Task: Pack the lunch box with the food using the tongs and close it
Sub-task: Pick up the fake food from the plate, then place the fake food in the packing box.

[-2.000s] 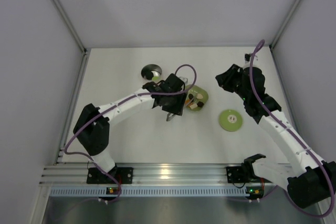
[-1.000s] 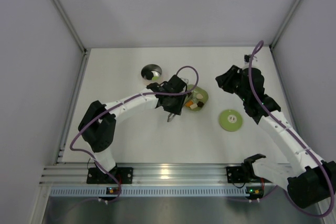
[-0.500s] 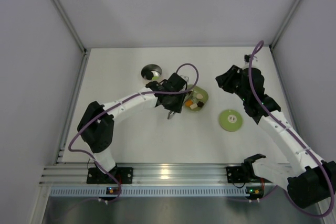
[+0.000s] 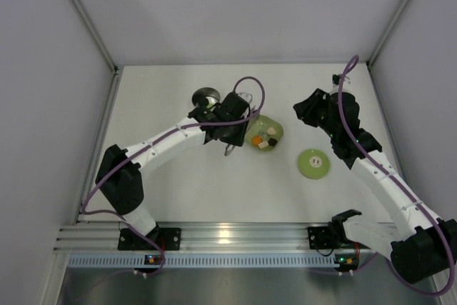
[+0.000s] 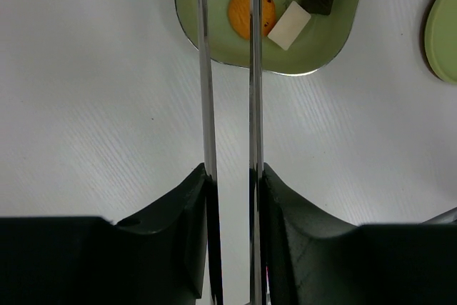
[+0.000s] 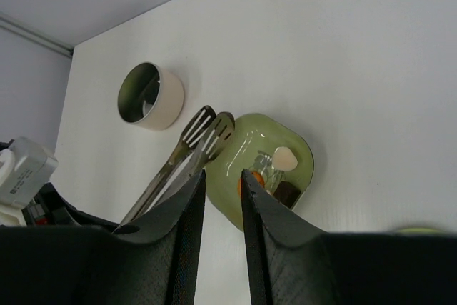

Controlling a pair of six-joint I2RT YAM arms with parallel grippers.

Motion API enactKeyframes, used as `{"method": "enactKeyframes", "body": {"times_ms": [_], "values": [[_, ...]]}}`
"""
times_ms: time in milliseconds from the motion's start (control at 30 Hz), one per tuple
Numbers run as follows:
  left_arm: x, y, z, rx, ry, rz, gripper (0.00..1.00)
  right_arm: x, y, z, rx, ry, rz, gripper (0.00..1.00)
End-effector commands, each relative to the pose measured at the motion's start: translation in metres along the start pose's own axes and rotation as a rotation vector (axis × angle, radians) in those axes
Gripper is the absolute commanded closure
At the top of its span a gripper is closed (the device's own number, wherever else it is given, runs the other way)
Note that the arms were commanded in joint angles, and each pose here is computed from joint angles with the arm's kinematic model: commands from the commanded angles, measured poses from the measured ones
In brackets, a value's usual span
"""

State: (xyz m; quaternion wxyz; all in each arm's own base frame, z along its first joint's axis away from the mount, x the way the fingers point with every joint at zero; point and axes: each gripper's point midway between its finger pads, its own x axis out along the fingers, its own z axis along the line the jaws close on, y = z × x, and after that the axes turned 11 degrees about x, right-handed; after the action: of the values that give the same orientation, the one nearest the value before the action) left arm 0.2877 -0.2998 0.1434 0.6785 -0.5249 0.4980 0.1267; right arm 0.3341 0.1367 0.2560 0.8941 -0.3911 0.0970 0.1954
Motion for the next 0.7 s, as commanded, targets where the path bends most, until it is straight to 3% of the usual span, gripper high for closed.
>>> {"method": "enactKeyframes", "body": {"times_ms": [0,367,667], "values": [[-0.038,-0.040,0.026,-0.048,-0.058,-0.141,0.64,-0.004,-0.008,0.016,-0.020,-0.034,-0.016,0.74],[-0.061,-0.045,0.128,-0.286,-0.186,-0.210,0.62,-0.001,-0.006,0.018,-0.037,-0.036,0.001,0.74],[-0.042,-0.028,0.151,-0.350,-0.218,-0.165,0.62,0.002,-0.002,0.015,-0.039,-0.034,0.012,0.74]]}}
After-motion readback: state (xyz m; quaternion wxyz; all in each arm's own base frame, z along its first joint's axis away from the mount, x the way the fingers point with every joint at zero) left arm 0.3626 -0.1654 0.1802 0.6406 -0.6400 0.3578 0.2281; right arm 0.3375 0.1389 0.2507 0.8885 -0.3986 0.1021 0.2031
